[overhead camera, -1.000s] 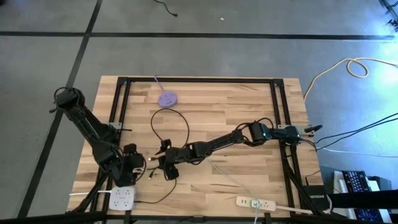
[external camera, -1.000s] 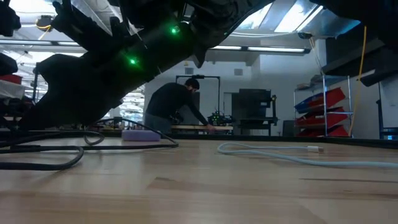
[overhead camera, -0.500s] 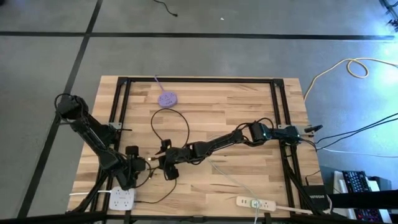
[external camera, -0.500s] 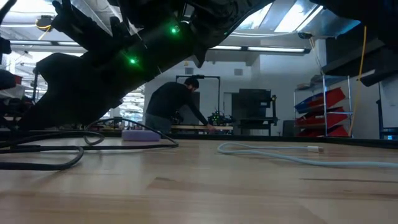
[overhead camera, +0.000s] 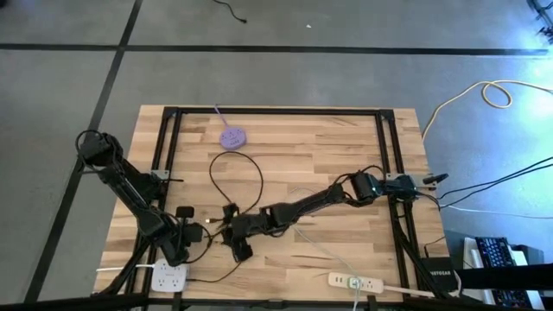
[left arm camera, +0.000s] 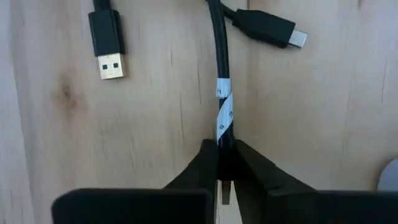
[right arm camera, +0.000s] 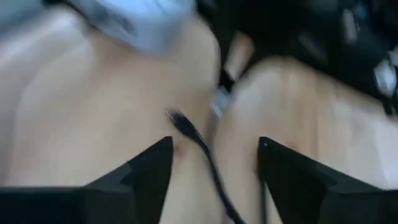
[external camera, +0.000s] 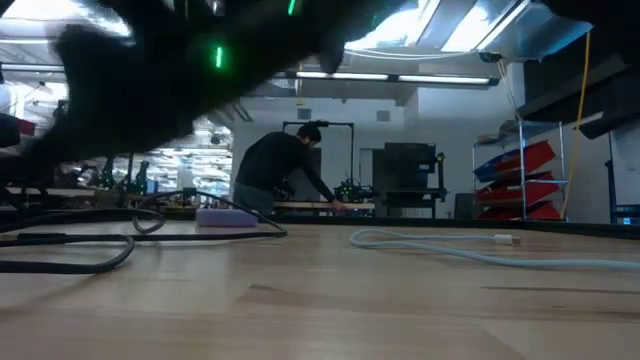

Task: Insert USB
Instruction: Insert the black usb cable into the purple outlet extension

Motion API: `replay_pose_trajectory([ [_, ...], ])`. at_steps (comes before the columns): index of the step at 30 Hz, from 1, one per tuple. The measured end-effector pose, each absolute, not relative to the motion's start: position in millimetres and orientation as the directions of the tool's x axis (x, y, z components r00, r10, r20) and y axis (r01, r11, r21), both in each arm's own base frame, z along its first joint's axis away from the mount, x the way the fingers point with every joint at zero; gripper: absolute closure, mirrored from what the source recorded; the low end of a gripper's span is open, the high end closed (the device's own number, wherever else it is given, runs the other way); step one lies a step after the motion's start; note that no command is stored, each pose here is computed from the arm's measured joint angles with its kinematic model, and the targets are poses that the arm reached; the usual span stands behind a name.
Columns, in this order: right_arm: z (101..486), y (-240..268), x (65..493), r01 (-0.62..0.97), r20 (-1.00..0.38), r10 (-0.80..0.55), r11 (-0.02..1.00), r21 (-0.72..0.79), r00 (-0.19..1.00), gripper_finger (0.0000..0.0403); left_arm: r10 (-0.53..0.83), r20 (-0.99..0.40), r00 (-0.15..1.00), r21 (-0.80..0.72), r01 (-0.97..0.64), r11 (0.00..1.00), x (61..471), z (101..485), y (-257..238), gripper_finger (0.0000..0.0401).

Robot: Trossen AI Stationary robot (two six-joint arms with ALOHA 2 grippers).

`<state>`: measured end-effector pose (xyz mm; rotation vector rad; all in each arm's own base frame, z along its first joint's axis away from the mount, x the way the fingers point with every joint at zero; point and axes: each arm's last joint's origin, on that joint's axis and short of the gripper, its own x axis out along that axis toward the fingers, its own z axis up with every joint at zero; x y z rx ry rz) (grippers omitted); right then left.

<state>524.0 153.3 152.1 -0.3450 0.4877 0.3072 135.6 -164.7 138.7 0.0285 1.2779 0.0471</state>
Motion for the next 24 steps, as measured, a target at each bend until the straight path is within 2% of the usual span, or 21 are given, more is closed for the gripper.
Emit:
replay_pose_trajectory([
  [2, 159.7, 160.4, 521.0, -0.374, -0.491, 0.217, 0.893, -0.248, 0.844, 0.0225, 0.071, -0.938, 0.341, 0.049, -0.073, 0.996, 135.9, 142.9, -162.2, 0.0395],
  [6, 176.2, 164.3, 516.5, -0.281, -0.472, 0.154, 0.936, -0.213, 0.868, 0.0245, 0.070, -0.837, 0.543, 0.008, -0.116, 0.993, 132.3, 165.3, -162.1, 0.0397],
  [10, 210.1, 165.5, 507.7, -0.304, -0.432, 0.222, 0.944, -0.129, 0.874, 0.0244, 0.027, -0.675, 0.737, -0.066, -0.096, 0.993, 123.3, 198.0, -159.1, 0.0398],
  [14, 224.0, 166.0, 493.9, -0.276, -0.401, 0.194, 0.948, -0.157, 0.895, 0.0243, 0.023, -0.490, 0.872, -0.080, -0.071, 0.994, 112.3, 225.3, -155.3, 0.0398],
  [17, 218.0, 166.4, 480.2, -0.244, -0.359, 0.170, 0.955, -0.172, 0.918, 0.0243, 0.080, -0.343, 0.936, -0.035, -0.098, 0.995, 109.3, 239.9, -154.4, 0.0399],
  [20, 214.6, 167.6, 461.4, -0.197, -0.233, 0.149, 0.959, -0.203, 0.961, 0.0243, 0.076, -0.284, 0.956, -0.009, -0.082, 0.997, 112.0, 247.8, -156.7, 0.0399],
  [24, 209.2, 172.8, 435.0, -0.029, -0.081, 0.006, 0.959, -0.284, 0.997, 0.0243, -0.106, -0.172, 0.979, -0.062, 0.097, 0.993, 120.6, 248.4, -165.6, 0.0399],
])
